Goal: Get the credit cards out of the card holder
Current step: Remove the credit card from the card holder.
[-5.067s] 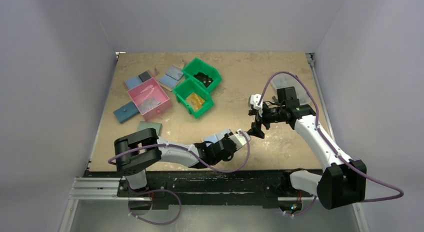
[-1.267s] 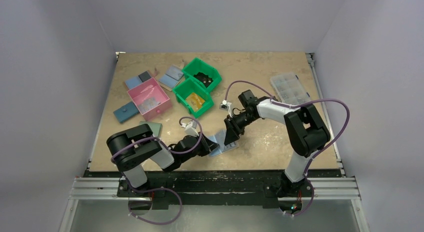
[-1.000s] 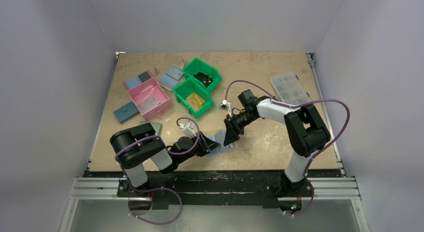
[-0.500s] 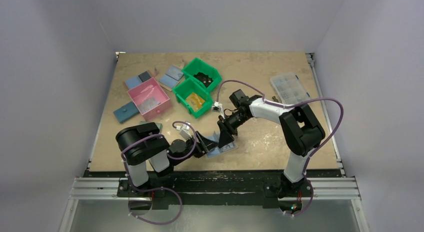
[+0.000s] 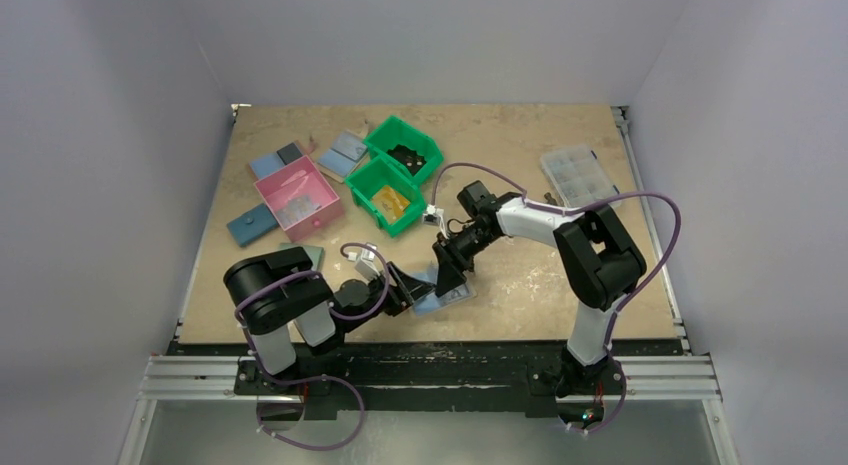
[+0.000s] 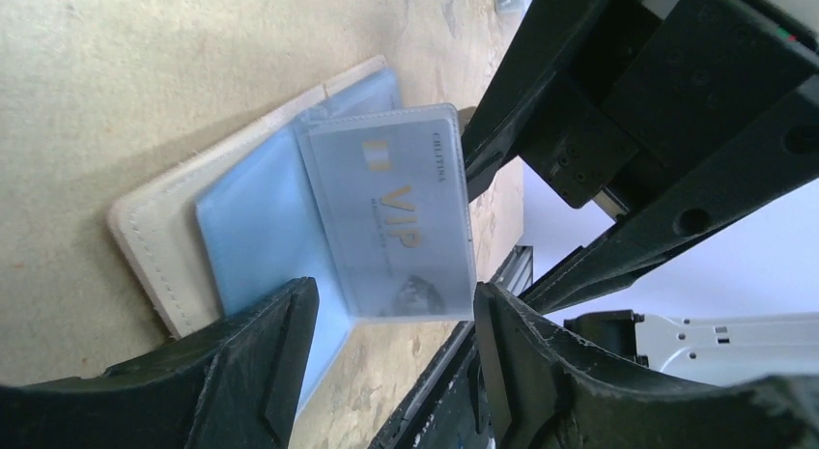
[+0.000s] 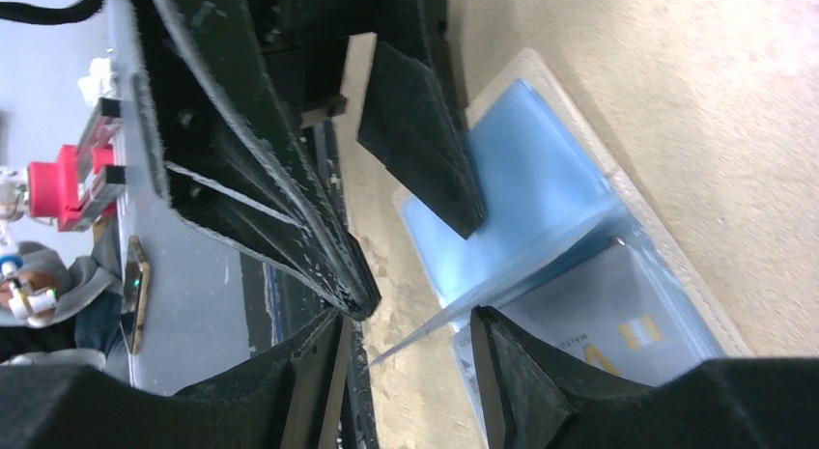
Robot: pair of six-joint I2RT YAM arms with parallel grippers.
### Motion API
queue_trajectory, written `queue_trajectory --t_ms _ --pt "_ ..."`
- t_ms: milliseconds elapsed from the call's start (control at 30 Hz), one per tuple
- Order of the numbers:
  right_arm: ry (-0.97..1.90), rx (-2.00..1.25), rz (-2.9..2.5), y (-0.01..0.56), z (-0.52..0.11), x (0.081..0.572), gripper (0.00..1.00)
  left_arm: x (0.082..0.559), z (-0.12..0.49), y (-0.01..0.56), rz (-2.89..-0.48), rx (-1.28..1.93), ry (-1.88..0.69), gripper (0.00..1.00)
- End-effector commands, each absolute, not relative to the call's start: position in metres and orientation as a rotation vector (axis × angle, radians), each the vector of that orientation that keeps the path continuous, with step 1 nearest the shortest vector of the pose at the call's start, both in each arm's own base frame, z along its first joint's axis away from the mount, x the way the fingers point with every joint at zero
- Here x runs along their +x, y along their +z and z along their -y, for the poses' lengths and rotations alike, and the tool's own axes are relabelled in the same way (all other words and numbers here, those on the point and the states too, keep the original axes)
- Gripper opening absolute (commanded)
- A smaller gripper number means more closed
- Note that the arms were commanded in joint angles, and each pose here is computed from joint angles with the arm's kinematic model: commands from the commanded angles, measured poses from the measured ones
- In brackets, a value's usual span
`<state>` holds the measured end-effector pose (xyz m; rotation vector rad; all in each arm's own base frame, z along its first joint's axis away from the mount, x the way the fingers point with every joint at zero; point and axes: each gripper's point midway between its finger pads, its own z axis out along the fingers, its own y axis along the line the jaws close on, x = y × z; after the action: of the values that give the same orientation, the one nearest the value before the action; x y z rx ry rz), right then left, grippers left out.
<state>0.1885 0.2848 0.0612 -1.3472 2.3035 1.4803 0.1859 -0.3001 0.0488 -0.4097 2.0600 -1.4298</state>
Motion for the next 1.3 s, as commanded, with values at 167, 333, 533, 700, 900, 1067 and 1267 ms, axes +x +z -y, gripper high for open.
queue_trajectory --t_ms 167,333,533,700,900,1067,1267 --pt "1.218 -1.201 -2.441 0.037 -0.273 0.222 0.43 0.194 0.294 0.056 -2.010 -0.427 -1.421 0.65" --pt "1.225 -1.157 -2.487 0.030 -0.268 0.224 0.28 0.194 0.291 0.056 -2.007 -0.431 -1.413 0.65" --pt "1.355 -1.094 -2.531 0.024 -0.264 0.219 0.00 0.194 0.290 0.061 -1.981 -0.419 -1.428 0.65" --pt "1.536 -1.104 -2.483 0.033 -0.268 0.209 0.00 0.192 0.289 0.072 -1.930 -0.402 -1.467 0.65" --pt "1.542 -1.173 -2.414 0.043 -0.265 0.211 0.00 0.191 0.289 0.077 -1.908 -0.388 -1.491 0.63" --pt "1.500 -1.183 -2.384 0.050 -0.265 0.214 0.12 0.194 0.297 0.075 -1.919 -0.392 -1.503 0.63" --pt "1.548 -1.283 -2.334 0.058 -0.271 0.198 0.25 0.199 0.300 0.073 -1.916 -0.430 -1.510 0.65"
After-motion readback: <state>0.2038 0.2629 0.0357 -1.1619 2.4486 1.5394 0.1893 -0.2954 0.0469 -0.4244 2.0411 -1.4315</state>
